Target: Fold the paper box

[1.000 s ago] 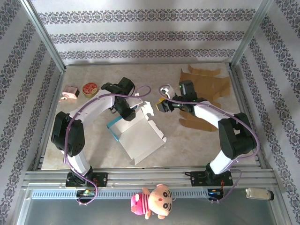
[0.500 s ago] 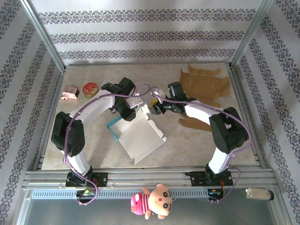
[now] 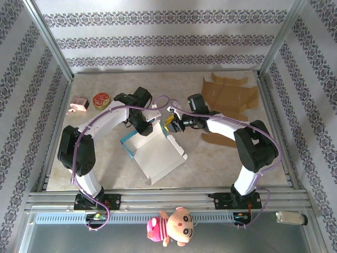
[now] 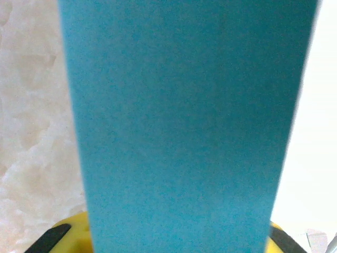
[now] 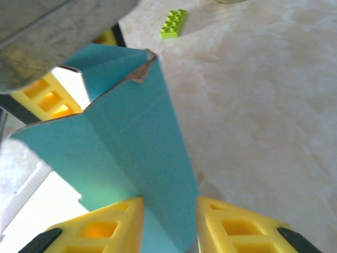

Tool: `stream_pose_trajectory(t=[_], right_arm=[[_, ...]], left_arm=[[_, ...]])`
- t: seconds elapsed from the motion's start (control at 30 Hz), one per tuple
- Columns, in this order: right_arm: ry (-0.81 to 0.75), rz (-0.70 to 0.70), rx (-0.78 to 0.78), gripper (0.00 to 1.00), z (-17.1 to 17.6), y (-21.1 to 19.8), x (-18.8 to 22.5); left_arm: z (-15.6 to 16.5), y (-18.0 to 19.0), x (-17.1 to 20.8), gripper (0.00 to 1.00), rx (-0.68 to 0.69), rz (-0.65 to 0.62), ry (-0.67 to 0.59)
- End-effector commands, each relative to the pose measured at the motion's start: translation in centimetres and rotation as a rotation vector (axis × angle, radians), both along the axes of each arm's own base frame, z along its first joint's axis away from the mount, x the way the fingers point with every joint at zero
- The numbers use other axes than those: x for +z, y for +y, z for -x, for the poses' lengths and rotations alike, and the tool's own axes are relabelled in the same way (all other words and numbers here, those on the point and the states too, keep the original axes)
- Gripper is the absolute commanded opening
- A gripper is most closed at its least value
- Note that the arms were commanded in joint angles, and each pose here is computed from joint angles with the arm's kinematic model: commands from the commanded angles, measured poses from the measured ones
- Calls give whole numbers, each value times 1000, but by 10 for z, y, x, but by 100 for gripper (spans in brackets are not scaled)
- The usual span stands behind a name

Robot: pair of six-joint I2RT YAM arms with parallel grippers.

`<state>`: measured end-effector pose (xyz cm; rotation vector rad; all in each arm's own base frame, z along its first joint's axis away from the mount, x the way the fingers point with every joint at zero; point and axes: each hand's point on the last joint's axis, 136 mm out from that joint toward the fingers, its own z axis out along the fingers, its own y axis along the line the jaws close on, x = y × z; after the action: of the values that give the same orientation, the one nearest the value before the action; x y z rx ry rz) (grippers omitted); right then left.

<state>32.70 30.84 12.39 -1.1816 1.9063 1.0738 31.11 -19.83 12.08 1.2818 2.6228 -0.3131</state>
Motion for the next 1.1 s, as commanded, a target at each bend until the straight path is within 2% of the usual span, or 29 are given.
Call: stream_pose_trajectory(t=[0.0,0.3,0.4,0.53,0.73,0.87,1.07], right_arm=[[-20,-83,119,32,13,21,13],[3,-107,117,36,18,33,7],[-6,-102,85,35,17,31,4],[-53,-93,20,31,10,29,-2],[-118,-97,-48,34,2,37,-4],[-155,-93,-84,32,-1,45,-7],[-236,-98,-197,26,-9,42,-10]], left_arm=[[-3,-16,2,8,-35,45,-19],[-3,-18,-1,8,-29,50,-14],[-4,-17,-2,8,-26,49,-11],[-4,-18,-1,8,-25,51,-12],[-1,-23,-2,8,-31,80,13],[0,-25,-7,8,-27,86,32],[0,-19,-19,8,-5,47,45]])
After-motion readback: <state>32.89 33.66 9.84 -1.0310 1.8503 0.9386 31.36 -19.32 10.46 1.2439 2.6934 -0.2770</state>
